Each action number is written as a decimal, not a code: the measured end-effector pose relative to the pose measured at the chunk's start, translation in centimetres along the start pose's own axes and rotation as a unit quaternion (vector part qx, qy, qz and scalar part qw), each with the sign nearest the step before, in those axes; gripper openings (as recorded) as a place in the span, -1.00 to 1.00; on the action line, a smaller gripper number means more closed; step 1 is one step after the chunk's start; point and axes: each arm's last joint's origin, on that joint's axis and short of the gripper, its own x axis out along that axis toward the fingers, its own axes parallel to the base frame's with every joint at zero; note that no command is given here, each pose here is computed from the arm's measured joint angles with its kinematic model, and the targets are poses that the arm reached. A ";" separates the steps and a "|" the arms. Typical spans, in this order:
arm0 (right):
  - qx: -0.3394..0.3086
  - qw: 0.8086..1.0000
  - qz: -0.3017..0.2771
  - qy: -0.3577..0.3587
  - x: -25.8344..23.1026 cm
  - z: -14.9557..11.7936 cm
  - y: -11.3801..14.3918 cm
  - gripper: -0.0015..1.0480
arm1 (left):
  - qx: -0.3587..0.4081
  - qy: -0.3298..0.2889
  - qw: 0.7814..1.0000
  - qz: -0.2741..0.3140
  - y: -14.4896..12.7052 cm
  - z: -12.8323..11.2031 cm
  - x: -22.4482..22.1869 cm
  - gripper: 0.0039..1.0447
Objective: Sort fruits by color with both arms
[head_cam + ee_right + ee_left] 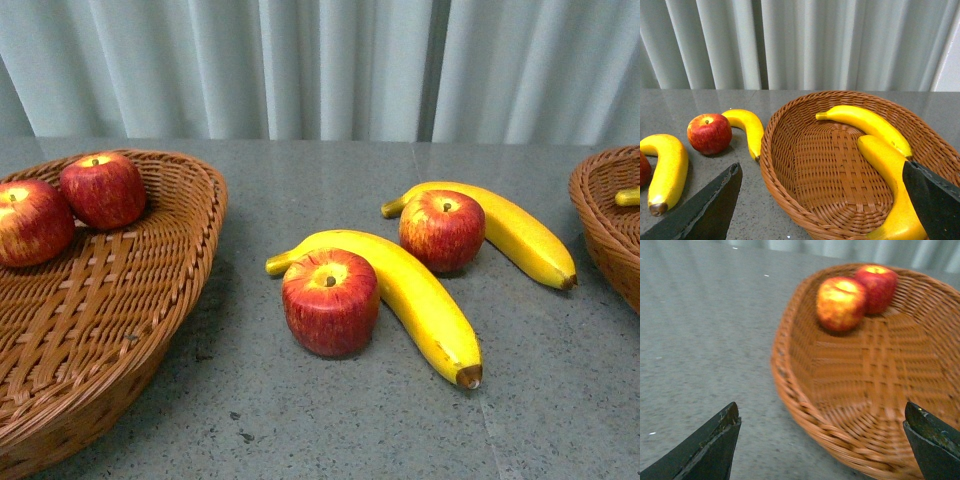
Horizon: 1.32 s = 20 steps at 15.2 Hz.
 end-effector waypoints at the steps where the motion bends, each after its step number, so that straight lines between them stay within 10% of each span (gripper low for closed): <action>1: 0.000 1.000 -0.001 0.001 0.0 0.0 0.0 0.87 | -0.013 -0.013 0.999 0.027 0.3 0.4 -0.1 0.88; 6: 0.000 1.000 0.000 0.000 0.0 0.0 0.0 0.87 | -0.008 -0.099 0.995 -0.017 0.9 7.2 2.9 0.88; 10: 0.000 1.000 0.000 0.001 0.0 0.0 0.0 0.87 | 0.064 -0.082 0.979 -0.178 -4.6 14.0 9.2 0.88; 14: 0.000 1.000 0.000 0.000 0.0 0.0 0.0 0.87 | 0.107 -0.010 0.935 -0.339 -11.8 14.7 12.3 0.88; 20: 0.000 1.000 0.000 0.001 0.0 0.0 0.0 0.87 | 0.219 0.089 0.876 -0.420 -17.9 9.2 15.1 0.88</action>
